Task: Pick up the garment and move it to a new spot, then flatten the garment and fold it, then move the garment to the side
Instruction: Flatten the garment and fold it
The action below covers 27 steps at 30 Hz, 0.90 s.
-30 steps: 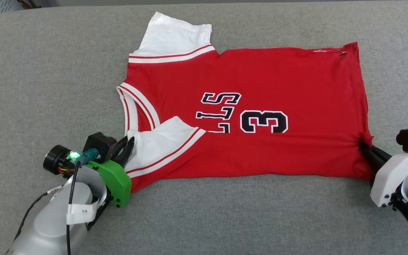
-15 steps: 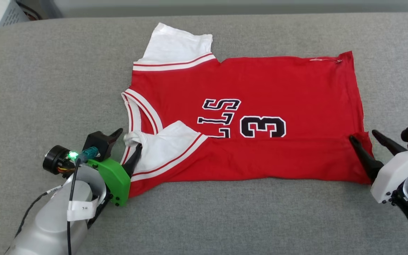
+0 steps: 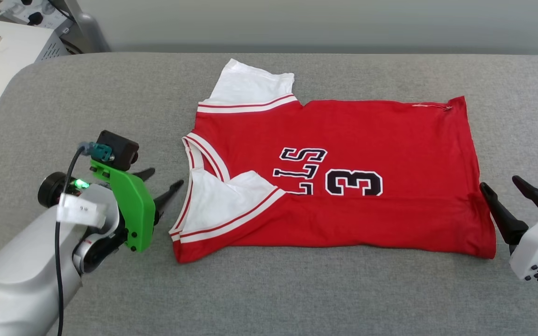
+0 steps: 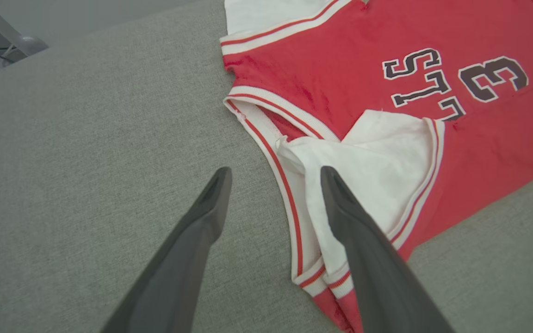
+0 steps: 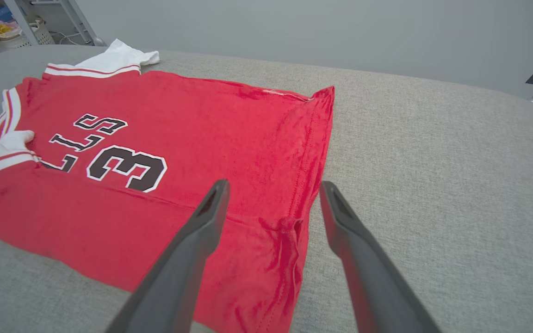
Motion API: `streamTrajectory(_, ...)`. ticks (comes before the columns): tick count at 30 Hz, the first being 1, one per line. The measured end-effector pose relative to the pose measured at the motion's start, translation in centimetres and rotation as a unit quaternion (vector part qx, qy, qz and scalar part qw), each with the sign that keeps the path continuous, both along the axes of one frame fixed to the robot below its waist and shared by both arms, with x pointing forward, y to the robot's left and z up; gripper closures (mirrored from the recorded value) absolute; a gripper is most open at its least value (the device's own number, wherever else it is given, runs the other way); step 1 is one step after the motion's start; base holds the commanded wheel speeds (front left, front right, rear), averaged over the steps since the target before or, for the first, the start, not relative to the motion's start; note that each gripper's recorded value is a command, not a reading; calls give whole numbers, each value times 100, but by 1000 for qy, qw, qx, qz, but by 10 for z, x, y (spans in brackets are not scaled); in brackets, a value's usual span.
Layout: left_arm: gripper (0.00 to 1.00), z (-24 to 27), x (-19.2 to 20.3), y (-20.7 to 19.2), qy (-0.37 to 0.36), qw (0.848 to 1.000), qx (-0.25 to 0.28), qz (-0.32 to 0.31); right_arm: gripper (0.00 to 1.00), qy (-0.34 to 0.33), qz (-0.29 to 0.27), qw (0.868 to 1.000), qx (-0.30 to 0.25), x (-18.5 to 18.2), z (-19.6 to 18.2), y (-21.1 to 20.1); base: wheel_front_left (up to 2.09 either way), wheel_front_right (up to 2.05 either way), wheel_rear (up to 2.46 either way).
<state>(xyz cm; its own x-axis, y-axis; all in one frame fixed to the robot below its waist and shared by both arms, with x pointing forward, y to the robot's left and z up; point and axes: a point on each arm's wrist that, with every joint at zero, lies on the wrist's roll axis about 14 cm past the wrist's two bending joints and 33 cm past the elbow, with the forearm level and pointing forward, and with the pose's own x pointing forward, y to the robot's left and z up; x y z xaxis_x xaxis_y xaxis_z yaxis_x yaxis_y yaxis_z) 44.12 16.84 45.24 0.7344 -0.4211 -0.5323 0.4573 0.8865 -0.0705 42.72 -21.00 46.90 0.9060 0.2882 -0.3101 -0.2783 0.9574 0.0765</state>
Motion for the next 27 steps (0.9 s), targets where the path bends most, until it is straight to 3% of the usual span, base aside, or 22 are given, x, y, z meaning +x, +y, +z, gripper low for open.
streamTrajectory(2,0,-3,-8,0,46,999,4,-7,0,0,2,1000,0,0,2,2,0,0,0)
streamTrajectory(4,0,-26,-35,-5,179,983,26,-33,0,1,6,1000,1,-1,2,10,0,0,0)
streamTrajectory(9,0,-51,-47,-9,233,970,54,-51,0,13,1,1000,2,-2,-5,8,0,0,0)
streamTrajectory(11,0,-82,-50,-10,278,958,62,-43,0,27,0,1000,2,-1,-17,9,0,0,0)
streamTrajectory(17,0,-97,-46,-10,299,949,86,-51,0,37,-7,999,-1,-1,-24,4,0,0,0)
streamTrajectory(18,58,-98,-46,-10,299,949,86,-52,0,37,-9,999,-2,-1,-24,2,0,0,0)
streamTrajectory(19,100,-98,-45,-11,294,950,87,-53,0,36,-11,999,-4,-1,-23,0,0,0,0)
streamTrajectory(22,100,-94,-38,-12,267,960,78,-46,0,24,-13,1000,-14,1,-13,-8,0,0,0)
streamTrajectory(23,100,-86,-37,-16,241,967,64,-44,0,26,-7,999,-39,6,3,-17,0,0,0)
streamTrajectory(27,100,-76,-37,-19,216,974,55,-46,0,63,11,996,-68,6,8,-21,0,0,0)
